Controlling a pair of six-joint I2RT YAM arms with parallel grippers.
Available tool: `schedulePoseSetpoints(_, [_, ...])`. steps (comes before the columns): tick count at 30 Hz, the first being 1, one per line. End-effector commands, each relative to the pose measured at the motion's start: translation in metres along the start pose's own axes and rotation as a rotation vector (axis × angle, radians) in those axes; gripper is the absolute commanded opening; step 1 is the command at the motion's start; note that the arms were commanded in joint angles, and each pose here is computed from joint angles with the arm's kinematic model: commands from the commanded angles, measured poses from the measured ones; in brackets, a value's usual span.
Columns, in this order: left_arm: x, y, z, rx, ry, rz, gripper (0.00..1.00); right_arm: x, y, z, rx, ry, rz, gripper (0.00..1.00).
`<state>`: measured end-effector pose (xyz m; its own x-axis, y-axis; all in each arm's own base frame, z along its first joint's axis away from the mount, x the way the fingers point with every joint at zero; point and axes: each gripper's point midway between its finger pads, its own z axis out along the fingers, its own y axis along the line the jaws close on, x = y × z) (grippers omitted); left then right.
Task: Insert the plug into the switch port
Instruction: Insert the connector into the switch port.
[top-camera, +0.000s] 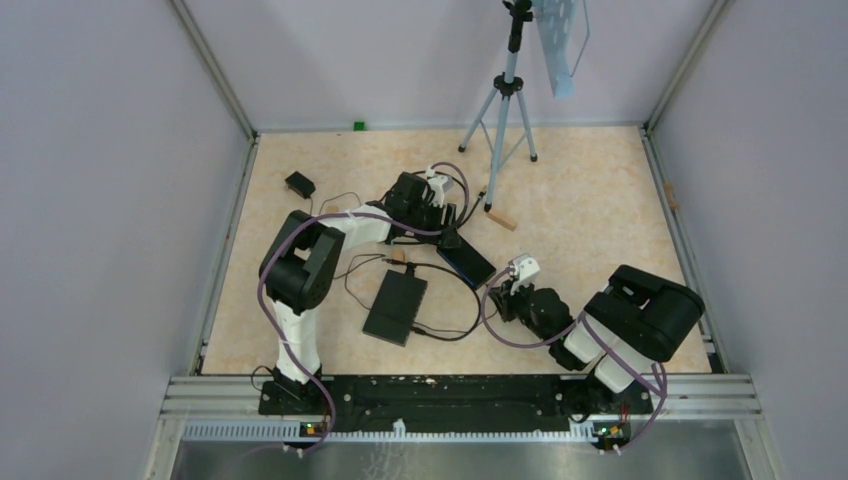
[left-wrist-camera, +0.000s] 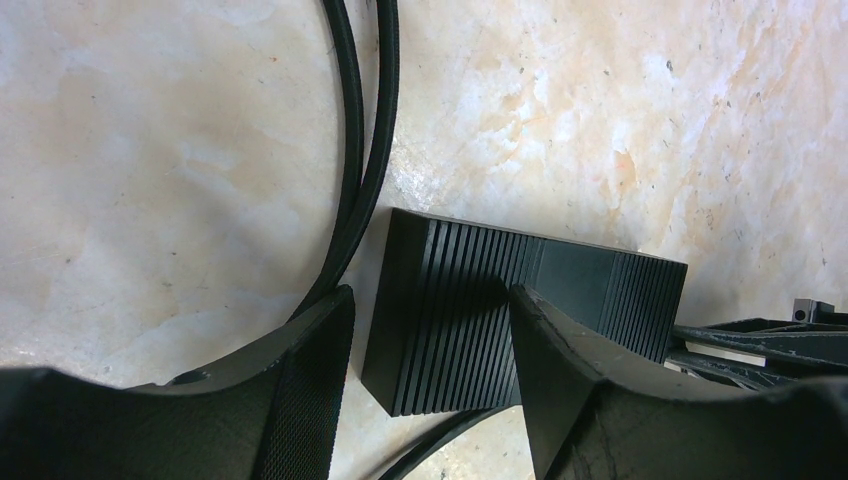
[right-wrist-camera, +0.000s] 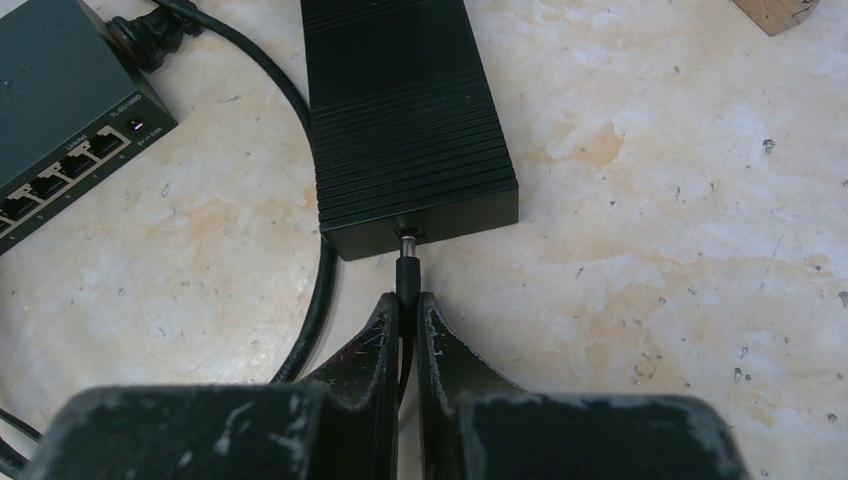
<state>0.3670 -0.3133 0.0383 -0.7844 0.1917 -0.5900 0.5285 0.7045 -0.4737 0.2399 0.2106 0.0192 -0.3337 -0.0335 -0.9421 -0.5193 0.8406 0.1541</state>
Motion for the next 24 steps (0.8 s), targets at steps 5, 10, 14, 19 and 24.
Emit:
schedulePoseSetpoints(5, [0.04,0.018,0.01,-0.053,0.117,-0.034,0.65,-0.031,0.008,0.001,-0.032,-0.115,0.001,0.0])
schedulePoseSetpoints(10, [0.042,0.017,0.011,-0.051,0.121,-0.035,0.65,-0.032,0.008,0.003,-0.032,-0.116,-0.003,0.0])
schedulePoseSetpoints(14, [0.042,0.018,0.011,-0.052,0.12,-0.036,0.65,-0.03,0.009,0.005,-0.035,-0.111,-0.001,0.0])
schedulePoseSetpoints(19, [0.044,0.016,0.012,-0.047,0.126,-0.035,0.65,-0.024,0.009,0.009,-0.035,-0.09,0.004,0.0])
schedulePoseSetpoints(24, [0.045,0.016,0.012,-0.047,0.127,-0.032,0.65,-0.015,0.006,0.011,-0.018,-0.059,0.013,0.0])
